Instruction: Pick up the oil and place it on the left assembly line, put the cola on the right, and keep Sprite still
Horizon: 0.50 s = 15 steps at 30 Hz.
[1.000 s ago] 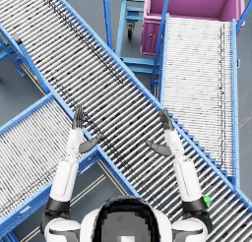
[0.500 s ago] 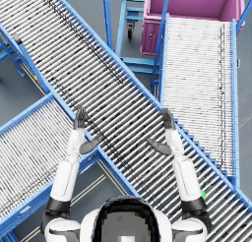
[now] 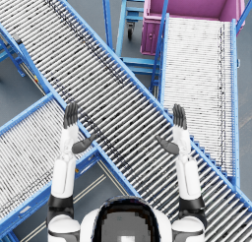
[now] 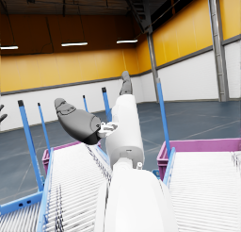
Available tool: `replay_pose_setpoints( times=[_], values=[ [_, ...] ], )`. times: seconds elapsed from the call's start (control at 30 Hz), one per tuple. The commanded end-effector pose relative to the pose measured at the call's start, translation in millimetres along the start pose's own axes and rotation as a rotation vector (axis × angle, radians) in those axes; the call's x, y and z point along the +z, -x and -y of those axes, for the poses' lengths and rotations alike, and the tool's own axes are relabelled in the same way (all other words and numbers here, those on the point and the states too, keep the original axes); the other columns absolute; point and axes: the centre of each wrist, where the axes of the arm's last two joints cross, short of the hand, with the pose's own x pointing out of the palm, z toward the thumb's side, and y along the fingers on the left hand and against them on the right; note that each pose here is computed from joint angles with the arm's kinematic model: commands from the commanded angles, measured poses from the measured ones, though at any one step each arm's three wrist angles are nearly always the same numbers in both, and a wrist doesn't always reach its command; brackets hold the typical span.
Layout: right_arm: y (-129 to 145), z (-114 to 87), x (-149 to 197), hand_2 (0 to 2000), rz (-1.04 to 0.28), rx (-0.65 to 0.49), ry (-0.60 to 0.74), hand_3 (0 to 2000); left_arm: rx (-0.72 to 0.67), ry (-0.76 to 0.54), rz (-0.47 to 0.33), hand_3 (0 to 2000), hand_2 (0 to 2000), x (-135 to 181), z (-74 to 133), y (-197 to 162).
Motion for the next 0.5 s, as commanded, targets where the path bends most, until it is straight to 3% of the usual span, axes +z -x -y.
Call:
replay_pose_setpoints(
  times=[0.03,0.33,0.5],
  values=[
    [7.2,5.4,10.0,0,-0.052,-0.03,0.047,0,0.026,-0.047,-0.008,0,0,10.1,-6.4,6.8],
    [21.9,11.2,22.4,0,-0.427,-0.112,0.1,0,0.094,-0.095,-0.398,0,0,19.4,-13.6,18.0],
    [33.8,11.9,29.3,0,-0.483,-0.168,0.117,0,0.138,-0.115,-0.471,0,0,26.0,-15.8,26.9]
  ],
)
